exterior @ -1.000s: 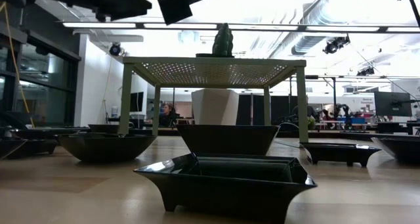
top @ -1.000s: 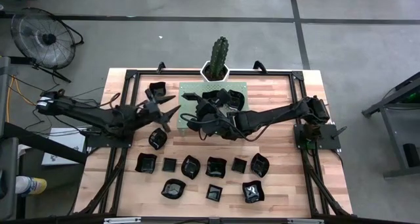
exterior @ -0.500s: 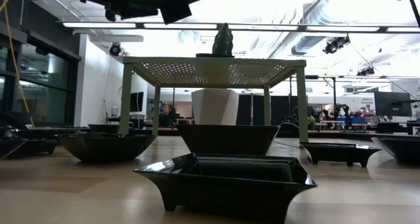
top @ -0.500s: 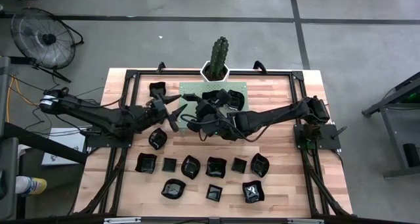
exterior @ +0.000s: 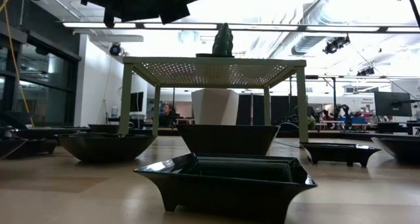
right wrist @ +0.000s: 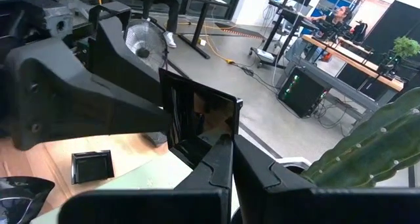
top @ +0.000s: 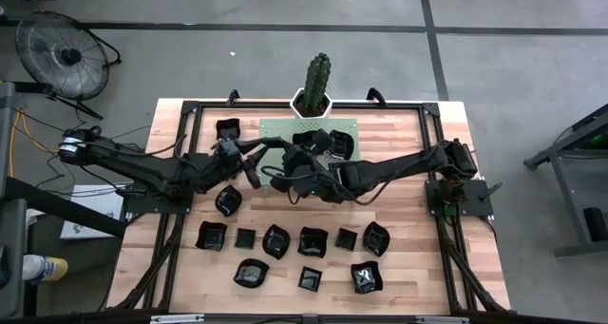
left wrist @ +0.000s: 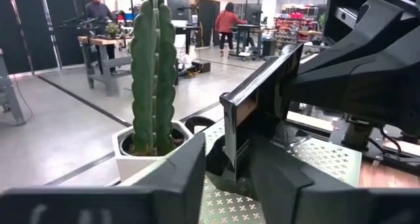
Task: Pick & Place Mini shaped plates
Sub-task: Put the square plate on the shelf
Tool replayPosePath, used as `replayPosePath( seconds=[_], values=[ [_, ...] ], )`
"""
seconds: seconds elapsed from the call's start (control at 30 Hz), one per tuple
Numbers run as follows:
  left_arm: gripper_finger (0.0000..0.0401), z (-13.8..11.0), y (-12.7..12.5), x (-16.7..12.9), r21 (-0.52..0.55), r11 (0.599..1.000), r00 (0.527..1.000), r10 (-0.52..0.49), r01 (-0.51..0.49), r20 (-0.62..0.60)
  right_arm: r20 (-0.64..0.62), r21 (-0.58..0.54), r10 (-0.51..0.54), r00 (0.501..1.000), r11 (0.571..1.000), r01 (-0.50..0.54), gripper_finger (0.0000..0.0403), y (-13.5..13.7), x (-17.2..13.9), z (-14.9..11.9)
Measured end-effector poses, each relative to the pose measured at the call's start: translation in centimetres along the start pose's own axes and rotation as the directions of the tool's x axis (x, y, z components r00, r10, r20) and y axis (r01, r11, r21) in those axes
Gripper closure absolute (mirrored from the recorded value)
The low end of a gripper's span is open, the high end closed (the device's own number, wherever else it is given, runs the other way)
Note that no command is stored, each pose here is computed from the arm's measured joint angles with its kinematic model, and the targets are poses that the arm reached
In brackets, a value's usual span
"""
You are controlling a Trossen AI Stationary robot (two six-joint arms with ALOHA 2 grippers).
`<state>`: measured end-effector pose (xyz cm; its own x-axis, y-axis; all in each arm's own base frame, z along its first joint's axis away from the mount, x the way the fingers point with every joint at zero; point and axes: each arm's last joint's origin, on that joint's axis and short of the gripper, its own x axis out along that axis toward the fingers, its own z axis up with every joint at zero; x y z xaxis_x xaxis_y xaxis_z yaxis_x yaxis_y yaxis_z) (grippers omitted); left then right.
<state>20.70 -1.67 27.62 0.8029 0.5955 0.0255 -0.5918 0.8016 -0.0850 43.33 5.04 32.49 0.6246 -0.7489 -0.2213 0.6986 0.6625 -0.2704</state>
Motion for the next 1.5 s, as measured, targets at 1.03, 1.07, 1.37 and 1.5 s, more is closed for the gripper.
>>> replayPosePath(
  seconds=[1.03,1.07,1.37,1.5],
  values=[
    [0.04,0.0,0.0,0.0,-0.024,1.0,1.0,0.006,-0.006,-0.001,-0.005,-0.007,0.047,0.999,0.999,-0.047,0.0398,0.1,0.0,0.0],
    [0.04,0.0,0.0,0.0,-0.024,1.0,1.0,0.006,-0.006,-0.001,-0.005,-0.008,0.05,0.999,0.999,-0.05,0.0394,0.1,0.0,0.0],
    [0.0401,0.1,0.1,-0.1,-0.03,0.999,1.0,0.012,-0.012,0.005,-0.002,0.014,0.063,0.998,0.998,-0.063,0.0285,-0.1,-0.8,0.4],
    [0.0401,0.5,0.4,-0.3,-0.042,0.999,0.999,0.03,-0.029,0.016,0.005,0.05,0.064,0.998,0.997,-0.064,0.0232,-1.1,-1.6,1.2]
  ],
)
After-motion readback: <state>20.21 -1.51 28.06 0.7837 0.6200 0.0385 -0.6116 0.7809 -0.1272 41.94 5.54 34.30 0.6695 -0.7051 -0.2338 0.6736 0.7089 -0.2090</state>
